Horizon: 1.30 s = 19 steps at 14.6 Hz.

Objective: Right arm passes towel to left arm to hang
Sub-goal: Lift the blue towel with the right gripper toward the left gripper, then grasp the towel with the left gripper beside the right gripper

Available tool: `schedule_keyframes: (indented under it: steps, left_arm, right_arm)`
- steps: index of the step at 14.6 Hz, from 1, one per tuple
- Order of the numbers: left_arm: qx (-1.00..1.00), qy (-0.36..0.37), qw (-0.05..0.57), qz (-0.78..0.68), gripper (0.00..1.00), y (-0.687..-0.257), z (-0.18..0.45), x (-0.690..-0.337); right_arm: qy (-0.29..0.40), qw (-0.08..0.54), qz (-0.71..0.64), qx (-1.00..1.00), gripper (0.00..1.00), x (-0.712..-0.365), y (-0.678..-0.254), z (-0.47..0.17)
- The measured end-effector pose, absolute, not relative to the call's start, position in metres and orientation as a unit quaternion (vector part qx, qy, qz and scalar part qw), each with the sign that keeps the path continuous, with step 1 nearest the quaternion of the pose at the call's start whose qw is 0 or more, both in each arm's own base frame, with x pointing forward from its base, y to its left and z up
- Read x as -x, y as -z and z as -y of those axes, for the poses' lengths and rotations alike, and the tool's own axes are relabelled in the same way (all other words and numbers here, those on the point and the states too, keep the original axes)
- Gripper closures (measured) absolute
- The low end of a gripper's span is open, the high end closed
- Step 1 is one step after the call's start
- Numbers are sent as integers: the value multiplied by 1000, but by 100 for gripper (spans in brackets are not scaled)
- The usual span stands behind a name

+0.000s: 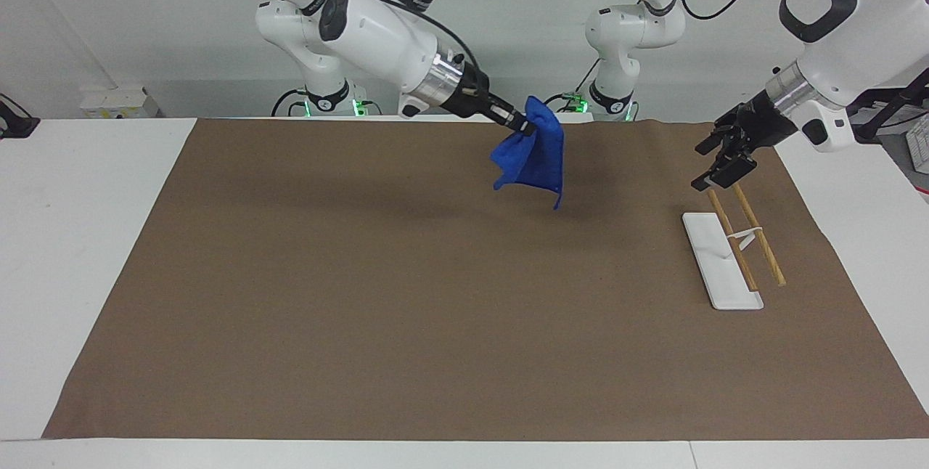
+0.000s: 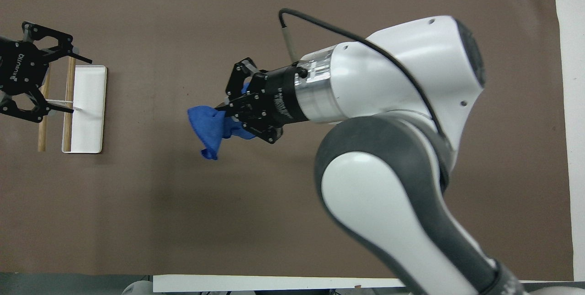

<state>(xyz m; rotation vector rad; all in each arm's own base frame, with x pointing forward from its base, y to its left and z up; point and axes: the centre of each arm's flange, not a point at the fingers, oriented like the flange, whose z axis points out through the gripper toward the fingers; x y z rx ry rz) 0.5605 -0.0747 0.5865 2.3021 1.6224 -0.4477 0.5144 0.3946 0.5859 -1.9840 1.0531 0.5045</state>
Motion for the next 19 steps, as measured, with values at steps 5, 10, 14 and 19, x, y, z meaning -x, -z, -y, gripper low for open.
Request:
schedule_keyframes:
  steps: [5,10,14,19]
  left_arm:
    - [-738,197,159,-625,0,-573,104,-559]
    - [-727,219,185,-624,5,-570,121,-555]
    - [-739,220,182,-610,7,-560,153,-545]
    - [-746,221,181,-601,19,-557,157,-543]
  right_arm:
    - [-166,470,-435,750,94,-506,-590,-430]
    - [-166,476,-434,747,94,-507,-592,-432]
    - [-160,493,-431,739,94,-499,-596,-444]
    - [-163,503,-426,735,94,-495,-603,-452]
